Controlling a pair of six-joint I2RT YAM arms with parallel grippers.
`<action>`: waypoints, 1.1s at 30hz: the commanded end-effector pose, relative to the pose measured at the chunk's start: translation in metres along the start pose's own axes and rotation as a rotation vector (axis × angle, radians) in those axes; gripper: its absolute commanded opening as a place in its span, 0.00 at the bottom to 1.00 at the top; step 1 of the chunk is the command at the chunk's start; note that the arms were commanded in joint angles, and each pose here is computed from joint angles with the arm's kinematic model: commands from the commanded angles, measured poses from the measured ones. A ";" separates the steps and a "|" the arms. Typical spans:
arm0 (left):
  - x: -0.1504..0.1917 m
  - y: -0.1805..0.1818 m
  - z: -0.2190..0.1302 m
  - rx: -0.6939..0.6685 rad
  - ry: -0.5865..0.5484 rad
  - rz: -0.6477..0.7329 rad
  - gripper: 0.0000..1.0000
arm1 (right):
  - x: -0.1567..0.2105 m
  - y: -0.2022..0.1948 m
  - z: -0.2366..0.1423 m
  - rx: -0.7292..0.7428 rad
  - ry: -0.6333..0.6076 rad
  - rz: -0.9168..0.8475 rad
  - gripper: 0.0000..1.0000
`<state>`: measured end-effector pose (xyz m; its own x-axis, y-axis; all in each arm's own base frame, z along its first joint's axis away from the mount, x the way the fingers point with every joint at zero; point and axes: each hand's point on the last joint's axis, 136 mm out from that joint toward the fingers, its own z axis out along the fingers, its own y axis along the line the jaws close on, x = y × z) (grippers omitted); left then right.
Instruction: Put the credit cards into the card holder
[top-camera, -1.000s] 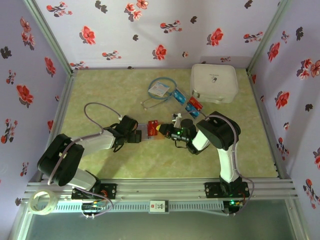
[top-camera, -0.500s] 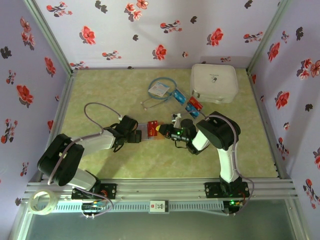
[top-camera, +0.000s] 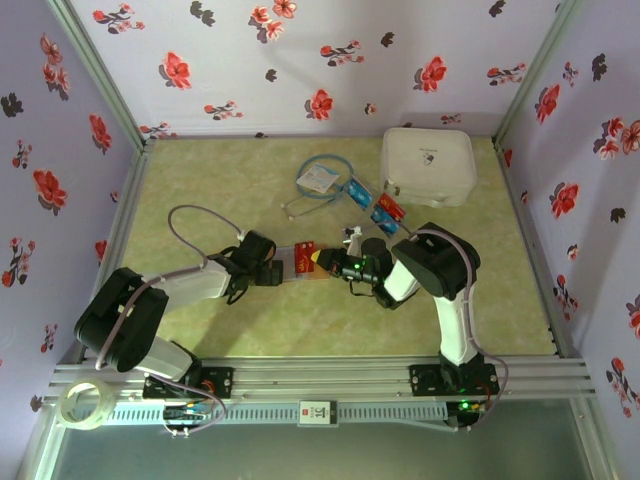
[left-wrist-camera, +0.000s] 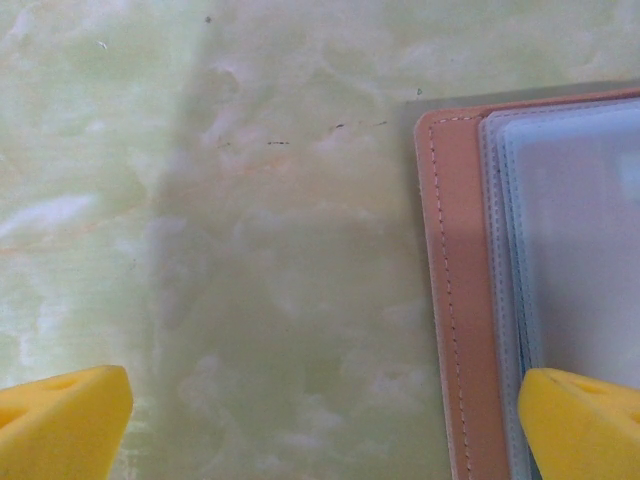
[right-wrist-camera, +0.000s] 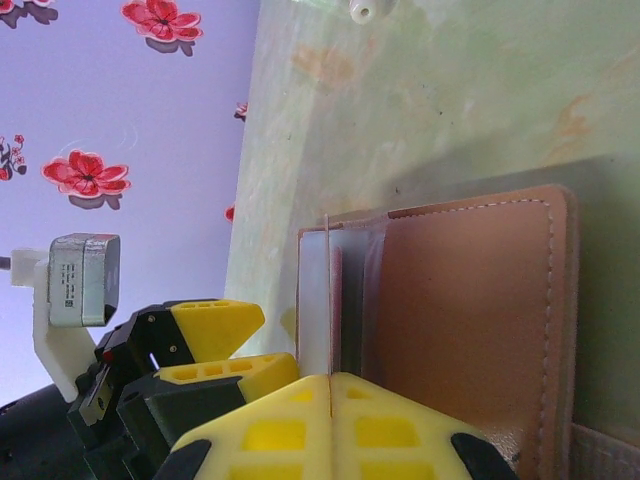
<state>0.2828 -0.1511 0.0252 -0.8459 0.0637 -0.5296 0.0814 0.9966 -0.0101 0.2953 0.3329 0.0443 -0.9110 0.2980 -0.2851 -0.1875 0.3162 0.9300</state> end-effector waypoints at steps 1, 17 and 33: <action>0.011 0.006 0.006 -0.020 0.034 0.009 1.00 | 0.023 -0.031 -0.004 0.087 0.055 0.037 0.00; 0.009 0.006 0.004 -0.018 0.030 0.008 1.00 | 0.033 -0.056 -0.018 0.213 0.060 0.099 0.00; 0.010 0.005 0.005 -0.018 0.031 0.009 1.00 | 0.034 -0.057 -0.020 0.297 0.099 0.073 0.00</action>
<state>0.2831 -0.1511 0.0254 -0.8454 0.0627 -0.5304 0.0806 0.9967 -0.0107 0.2850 0.3221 0.0297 -0.9275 0.2791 -0.2488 -0.1119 0.4278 0.8969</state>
